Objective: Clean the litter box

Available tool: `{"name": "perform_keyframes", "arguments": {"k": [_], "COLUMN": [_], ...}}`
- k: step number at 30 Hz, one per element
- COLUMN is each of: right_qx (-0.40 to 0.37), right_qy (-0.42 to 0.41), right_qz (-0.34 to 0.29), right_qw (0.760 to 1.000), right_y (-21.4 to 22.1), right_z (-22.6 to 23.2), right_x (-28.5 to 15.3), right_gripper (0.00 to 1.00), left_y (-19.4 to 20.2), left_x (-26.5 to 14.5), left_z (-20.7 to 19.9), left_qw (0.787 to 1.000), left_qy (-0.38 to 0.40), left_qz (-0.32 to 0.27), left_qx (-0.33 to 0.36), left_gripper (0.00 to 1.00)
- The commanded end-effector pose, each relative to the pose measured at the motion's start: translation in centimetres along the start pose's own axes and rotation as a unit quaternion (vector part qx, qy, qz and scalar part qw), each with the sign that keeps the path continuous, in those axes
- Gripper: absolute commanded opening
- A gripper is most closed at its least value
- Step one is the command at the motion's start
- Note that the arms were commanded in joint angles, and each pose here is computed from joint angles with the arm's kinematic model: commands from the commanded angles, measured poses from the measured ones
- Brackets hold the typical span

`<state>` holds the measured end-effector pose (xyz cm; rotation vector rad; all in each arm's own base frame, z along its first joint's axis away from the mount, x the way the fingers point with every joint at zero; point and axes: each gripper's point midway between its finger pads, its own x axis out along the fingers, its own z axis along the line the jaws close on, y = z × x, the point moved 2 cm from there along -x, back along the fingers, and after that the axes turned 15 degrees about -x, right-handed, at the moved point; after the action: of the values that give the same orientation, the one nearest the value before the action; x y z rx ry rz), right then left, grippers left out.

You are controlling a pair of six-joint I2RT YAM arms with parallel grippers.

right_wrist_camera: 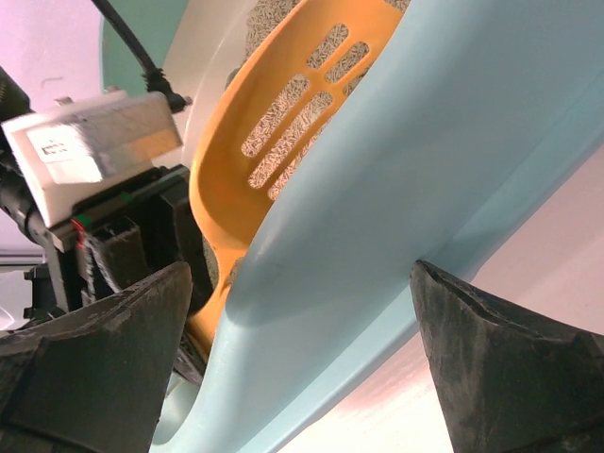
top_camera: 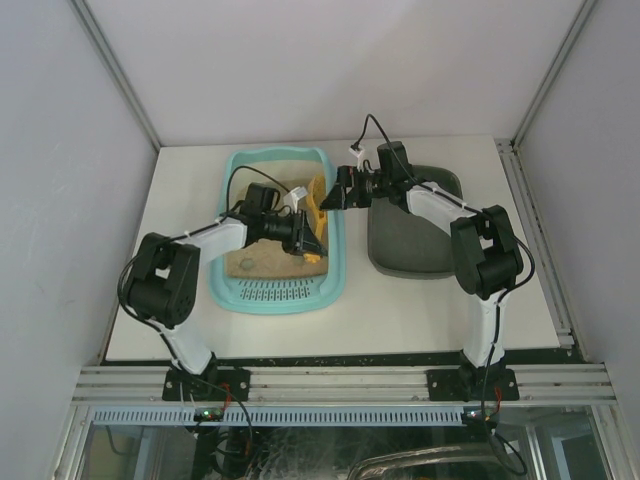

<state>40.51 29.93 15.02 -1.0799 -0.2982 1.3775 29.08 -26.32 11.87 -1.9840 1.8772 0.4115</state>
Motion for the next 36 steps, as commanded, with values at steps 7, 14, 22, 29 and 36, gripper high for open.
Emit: {"name": "perform_keyframes", "arguments": {"k": [7,14,22,29,36], "right_qx": [-0.028,-0.028,-0.032,-0.039,-0.057], "right_qy": [-0.007,-0.004,0.000,0.002,0.007], "right_qz": [-0.013,-0.011,-0.007,-0.007,-0.004], "right_qw": [0.999,1.000,0.999,0.999,0.998], "right_y": [-1.0,-0.9,-0.7,-0.8,-0.7], "right_z": [1.6,1.4,1.3,1.6,2.0], "right_x": [-0.3,-0.2,-0.2,-0.5,-0.7], "right_gripper": [1.00,1.00,1.00,1.00,1.00], "left_y": [0.5,1.5,3.1,4.0,4.7], "left_x": [-2.3,-2.2,-2.9,-3.9,-4.8], "left_z": [-3.2,-0.1,2.5,2.2,1.5], "left_qw": [0.996,1.000,0.996,0.995,0.996], "left_qy": [0.061,-0.010,-0.080,-0.083,-0.068], "left_qz": [-0.015,-0.018,-0.030,-0.047,-0.056], "left_qx": [0.062,0.021,-0.023,-0.026,-0.025], "left_gripper": [0.00,0.00,0.00,0.00,0.00]}}
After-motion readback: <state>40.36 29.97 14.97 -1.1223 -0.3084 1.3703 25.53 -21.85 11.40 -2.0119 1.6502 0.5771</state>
